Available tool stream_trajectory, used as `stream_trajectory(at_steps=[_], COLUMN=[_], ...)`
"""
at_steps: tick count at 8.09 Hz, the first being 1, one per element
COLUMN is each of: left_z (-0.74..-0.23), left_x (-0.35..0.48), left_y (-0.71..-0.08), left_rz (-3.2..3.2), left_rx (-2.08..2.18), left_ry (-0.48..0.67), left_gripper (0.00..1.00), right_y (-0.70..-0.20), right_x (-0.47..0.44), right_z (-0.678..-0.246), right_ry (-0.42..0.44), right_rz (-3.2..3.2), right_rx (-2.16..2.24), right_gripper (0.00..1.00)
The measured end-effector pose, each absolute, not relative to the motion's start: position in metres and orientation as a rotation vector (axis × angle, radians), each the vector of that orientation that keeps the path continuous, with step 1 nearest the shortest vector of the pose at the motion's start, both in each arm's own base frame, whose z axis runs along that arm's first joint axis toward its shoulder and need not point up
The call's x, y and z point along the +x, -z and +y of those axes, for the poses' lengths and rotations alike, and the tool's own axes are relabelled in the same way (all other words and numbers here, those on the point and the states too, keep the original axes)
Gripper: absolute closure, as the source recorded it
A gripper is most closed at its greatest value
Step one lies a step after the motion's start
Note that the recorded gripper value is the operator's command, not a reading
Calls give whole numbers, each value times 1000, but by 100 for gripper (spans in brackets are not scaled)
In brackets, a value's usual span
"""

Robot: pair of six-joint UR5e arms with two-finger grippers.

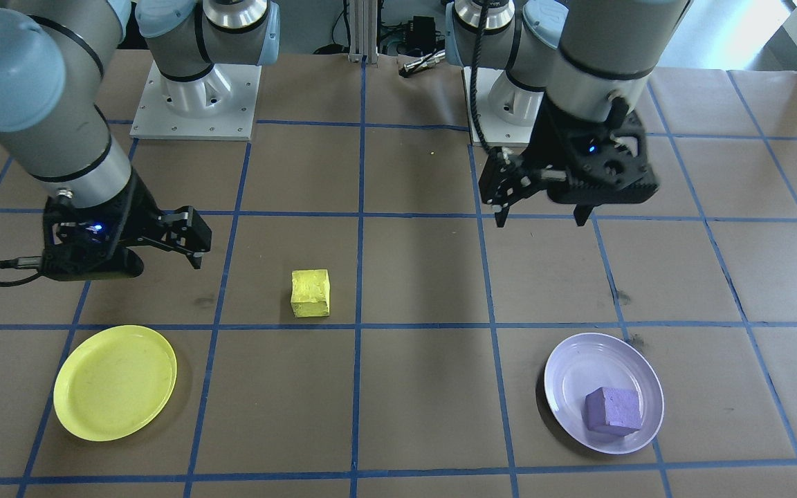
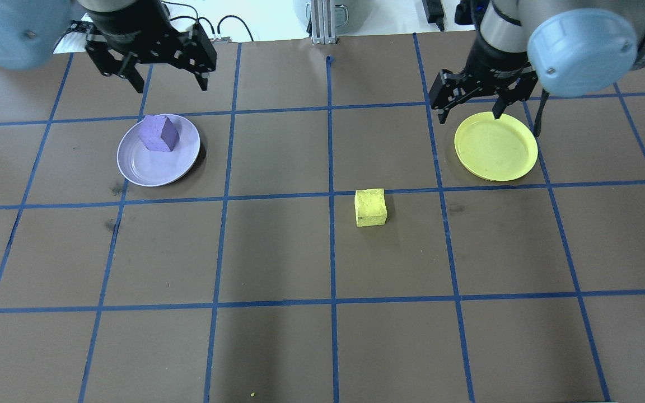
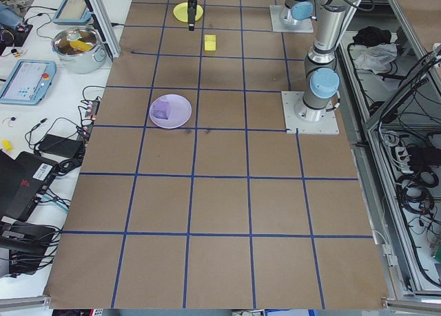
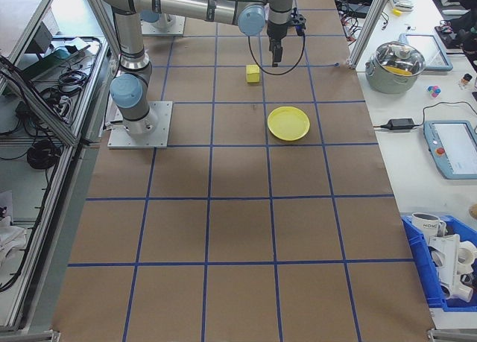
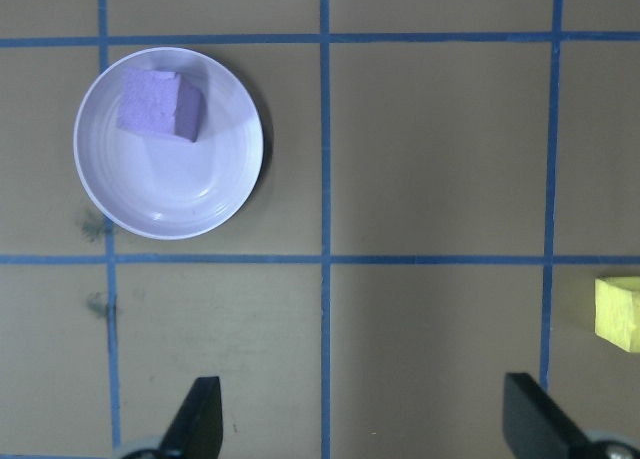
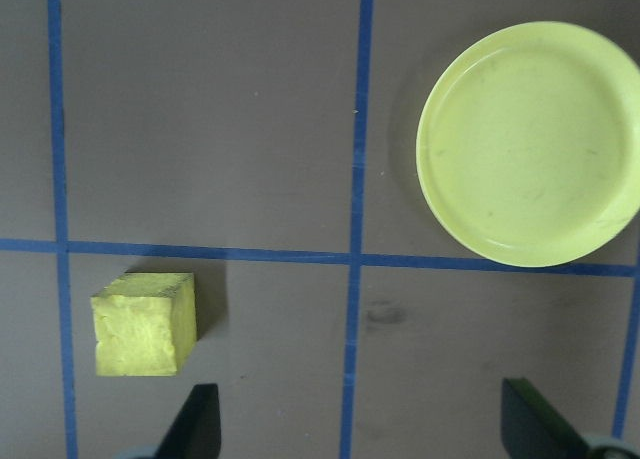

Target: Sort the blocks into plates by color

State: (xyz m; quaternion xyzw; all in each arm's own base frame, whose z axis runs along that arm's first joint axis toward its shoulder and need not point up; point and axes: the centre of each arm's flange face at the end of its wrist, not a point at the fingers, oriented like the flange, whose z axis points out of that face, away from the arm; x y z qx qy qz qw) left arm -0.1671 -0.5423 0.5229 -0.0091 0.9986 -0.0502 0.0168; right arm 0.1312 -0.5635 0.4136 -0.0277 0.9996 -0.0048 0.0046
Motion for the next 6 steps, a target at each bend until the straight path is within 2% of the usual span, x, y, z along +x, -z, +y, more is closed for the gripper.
stream_trajectory(at_steps=[3,6], left_z=[-521,-529], left_x=[-148,-153], left_y=[-589,-587], left_rz=[3108,3161], left_rx=[-8,8], left_ry=[246,277], left_gripper=[0,0], right_y=[-356,-283], right_x=[223,265], right_z=[-550,-550], right_ry=[-110,-285], right_rz=[3140,3153], right_rx=[-147,-79], right_gripper=[0,0])
